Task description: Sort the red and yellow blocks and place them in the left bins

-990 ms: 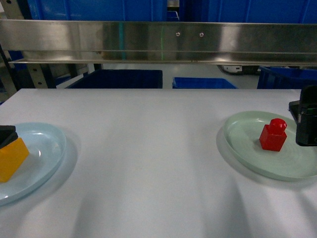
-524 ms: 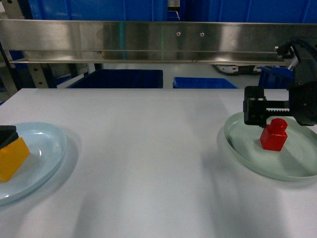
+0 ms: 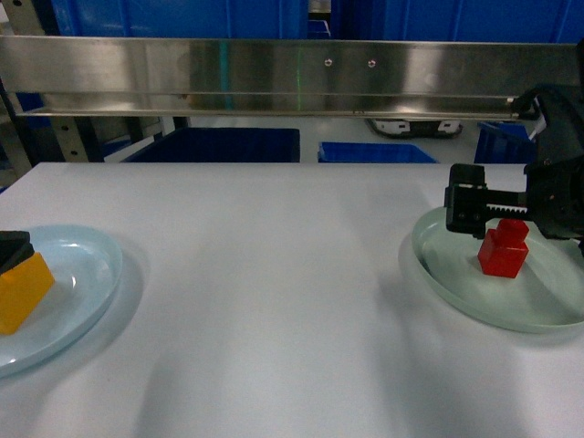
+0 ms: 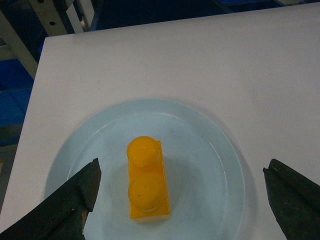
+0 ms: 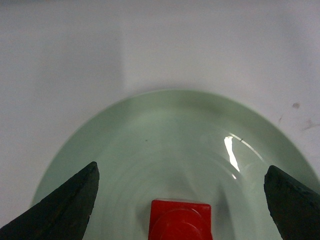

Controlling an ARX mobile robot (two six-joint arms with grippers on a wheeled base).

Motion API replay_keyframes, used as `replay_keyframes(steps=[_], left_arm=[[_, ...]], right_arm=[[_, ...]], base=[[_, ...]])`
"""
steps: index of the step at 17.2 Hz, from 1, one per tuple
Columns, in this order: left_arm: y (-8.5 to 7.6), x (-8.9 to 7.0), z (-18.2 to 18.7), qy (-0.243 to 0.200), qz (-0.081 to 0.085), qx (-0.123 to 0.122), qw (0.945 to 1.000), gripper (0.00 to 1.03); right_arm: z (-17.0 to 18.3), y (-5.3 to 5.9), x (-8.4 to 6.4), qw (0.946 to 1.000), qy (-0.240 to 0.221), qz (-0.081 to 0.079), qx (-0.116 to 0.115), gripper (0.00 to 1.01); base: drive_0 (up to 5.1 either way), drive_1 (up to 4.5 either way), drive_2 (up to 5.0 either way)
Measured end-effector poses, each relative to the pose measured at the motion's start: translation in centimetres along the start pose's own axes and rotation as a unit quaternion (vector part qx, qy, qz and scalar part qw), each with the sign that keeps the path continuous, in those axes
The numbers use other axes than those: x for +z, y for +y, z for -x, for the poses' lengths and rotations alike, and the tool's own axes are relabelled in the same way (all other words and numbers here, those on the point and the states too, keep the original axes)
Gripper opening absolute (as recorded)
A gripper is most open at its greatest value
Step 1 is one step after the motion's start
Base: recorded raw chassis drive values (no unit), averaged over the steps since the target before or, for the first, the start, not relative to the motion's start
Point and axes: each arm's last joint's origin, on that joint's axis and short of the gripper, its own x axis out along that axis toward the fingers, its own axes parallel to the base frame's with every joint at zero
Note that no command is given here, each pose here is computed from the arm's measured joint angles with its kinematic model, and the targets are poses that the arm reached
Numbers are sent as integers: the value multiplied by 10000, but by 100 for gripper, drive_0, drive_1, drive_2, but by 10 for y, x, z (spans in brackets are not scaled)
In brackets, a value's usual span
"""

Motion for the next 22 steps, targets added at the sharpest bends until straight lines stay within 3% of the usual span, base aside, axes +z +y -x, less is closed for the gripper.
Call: replay_keyframes(steps=[2, 8, 11, 15, 18, 22], left_arm=[[0, 0, 0, 0, -2, 0, 10000, 98], [0, 0, 0, -2, -2, 0, 10000, 98], [0, 0, 0, 0, -3, -2, 10000, 98], [0, 0, 0, -2, -3, -2, 10000, 98], [0, 0, 0, 0, -3, -2, 10000, 98], [0, 0, 0, 0, -2, 0, 10000, 98]], right_arm=[[-10, 0, -11, 9999, 134, 24, -67, 98], [-16, -3, -23, 9998, 120, 36, -178, 98], [-17, -4, -29, 9999, 67, 21, -128, 98], [-16, -11, -38, 10000, -82, 1, -42, 74], [-15, -16, -43, 9995, -203, 219, -90, 51], [-16, -19, -44, 9991, -263, 323, -52, 30]], base=[[0, 0, 0], [0, 0, 0], [0, 0, 0], [0, 0, 0], [0, 0, 0], [0, 0, 0]])
